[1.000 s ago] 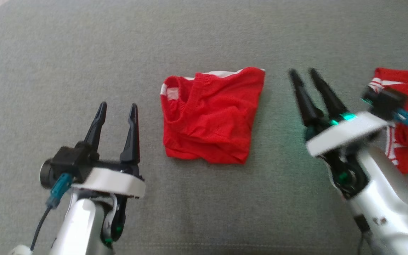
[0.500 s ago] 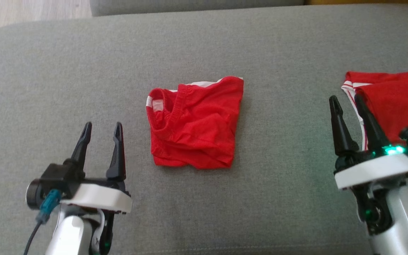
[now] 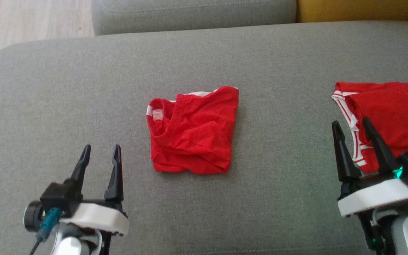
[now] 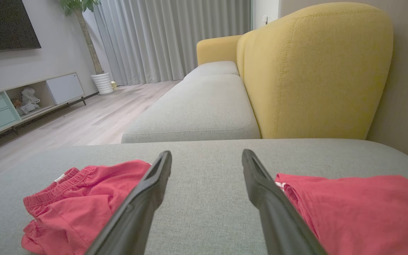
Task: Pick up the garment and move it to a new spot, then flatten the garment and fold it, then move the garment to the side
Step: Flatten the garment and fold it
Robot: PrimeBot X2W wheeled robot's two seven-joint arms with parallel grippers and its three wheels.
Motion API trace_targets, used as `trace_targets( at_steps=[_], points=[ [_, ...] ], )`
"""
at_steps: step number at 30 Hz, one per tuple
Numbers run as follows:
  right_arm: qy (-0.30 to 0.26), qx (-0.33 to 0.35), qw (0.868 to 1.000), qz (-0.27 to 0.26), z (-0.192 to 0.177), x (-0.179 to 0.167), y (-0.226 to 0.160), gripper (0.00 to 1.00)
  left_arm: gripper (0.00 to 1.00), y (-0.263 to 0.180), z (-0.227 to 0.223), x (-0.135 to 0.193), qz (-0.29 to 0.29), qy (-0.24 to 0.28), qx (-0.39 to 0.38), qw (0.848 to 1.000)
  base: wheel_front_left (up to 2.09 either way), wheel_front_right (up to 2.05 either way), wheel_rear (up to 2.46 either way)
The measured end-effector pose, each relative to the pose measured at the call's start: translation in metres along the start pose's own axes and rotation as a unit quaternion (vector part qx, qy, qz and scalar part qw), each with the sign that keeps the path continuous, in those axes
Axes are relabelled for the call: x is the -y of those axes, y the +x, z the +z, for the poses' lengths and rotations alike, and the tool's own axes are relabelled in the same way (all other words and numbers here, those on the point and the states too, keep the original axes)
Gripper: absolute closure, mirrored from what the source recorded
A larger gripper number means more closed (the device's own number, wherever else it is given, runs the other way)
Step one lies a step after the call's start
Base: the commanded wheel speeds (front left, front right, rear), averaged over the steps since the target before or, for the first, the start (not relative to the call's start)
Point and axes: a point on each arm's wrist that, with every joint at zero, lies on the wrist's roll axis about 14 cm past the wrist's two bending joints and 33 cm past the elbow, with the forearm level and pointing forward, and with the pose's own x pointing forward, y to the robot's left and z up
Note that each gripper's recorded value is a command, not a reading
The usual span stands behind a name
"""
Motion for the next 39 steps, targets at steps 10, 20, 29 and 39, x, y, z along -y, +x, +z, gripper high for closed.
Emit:
trace_targets(
  at_steps=[10,20,29,39],
  points=[
    [-0.005,-0.003,1.0,0.003,0.0,-0.008,-0.016,0.0,0.0,-0.019,0.002,0.003,0.0,0.002,-0.004,1.0,0.0,0.0,0.0],
    [-0.006,-0.01,1.0,-0.002,-0.004,-0.011,-0.029,0.0,0.0,-0.029,0.003,0.002,0.003,-0.001,-0.008,1.0,0.0,0.0,0.0],
    [-0.007,-0.008,1.0,-0.009,-0.002,-0.008,-0.032,0.0,0.0,-0.03,0.005,0.001,0.006,0.003,-0.006,1.0,0.0,0.0,0.0],
    [-0.01,-0.012,1.0,-0.01,-0.003,-0.008,-0.029,0.0,0.0,-0.029,0.005,-0.001,0.012,0.004,-0.005,1.0,0.0,0.0,0.0]
  ],
)
